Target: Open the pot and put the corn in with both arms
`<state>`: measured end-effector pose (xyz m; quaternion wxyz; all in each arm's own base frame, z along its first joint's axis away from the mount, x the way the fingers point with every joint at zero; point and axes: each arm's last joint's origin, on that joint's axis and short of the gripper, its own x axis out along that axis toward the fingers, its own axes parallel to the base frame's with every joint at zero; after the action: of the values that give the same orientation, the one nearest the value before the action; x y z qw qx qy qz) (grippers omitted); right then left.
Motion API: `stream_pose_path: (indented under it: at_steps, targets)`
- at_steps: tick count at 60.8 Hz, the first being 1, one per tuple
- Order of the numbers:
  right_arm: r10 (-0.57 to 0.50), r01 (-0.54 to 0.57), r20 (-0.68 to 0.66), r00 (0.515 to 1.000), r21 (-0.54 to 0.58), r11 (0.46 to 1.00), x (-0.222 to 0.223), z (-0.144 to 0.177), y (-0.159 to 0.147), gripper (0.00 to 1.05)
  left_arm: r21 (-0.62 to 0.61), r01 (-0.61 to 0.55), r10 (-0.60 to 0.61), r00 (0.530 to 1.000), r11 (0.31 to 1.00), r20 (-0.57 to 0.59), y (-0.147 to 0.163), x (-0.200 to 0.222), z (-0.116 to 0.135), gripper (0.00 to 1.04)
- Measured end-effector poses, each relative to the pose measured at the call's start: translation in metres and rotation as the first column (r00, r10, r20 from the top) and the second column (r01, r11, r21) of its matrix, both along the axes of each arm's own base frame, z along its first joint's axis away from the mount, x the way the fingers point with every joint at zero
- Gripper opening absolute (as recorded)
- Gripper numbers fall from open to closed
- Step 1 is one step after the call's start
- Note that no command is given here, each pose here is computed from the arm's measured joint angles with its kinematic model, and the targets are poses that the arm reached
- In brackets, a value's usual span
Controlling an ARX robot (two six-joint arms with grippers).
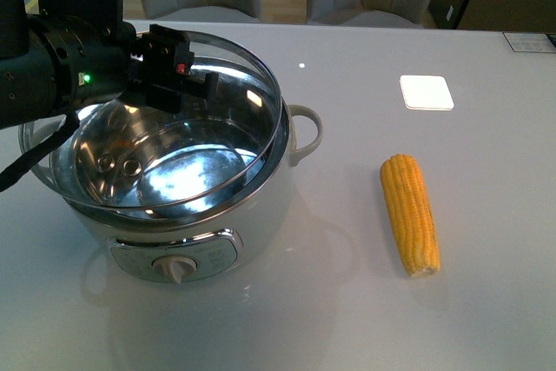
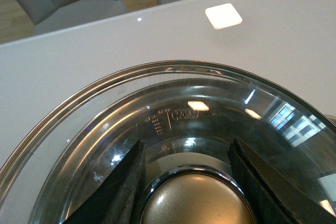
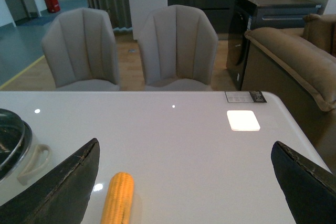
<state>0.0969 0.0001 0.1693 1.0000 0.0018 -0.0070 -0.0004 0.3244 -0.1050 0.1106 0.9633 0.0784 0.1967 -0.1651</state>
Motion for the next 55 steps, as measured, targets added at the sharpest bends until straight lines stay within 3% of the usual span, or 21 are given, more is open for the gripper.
stream_pose_path:
  at_steps: [27, 55]
  targets:
    - [0.000, 0.000, 0.000, 1.000, 0.000, 1.000, 0.000, 0.000, 0.000, 0.96, -0.007, -0.066, 0.066, 0.994, 0.998, 0.089, 0.031, 0.003, 0.034, 0.42]
    - [0.000, 0.000, 0.000, 1.000, 0.000, 1.000, 0.000, 0.000, 0.000, 0.96, 0.006, -0.188, 0.187, 0.980, 0.982, 0.074, 0.091, -0.015, 0.028, 0.42]
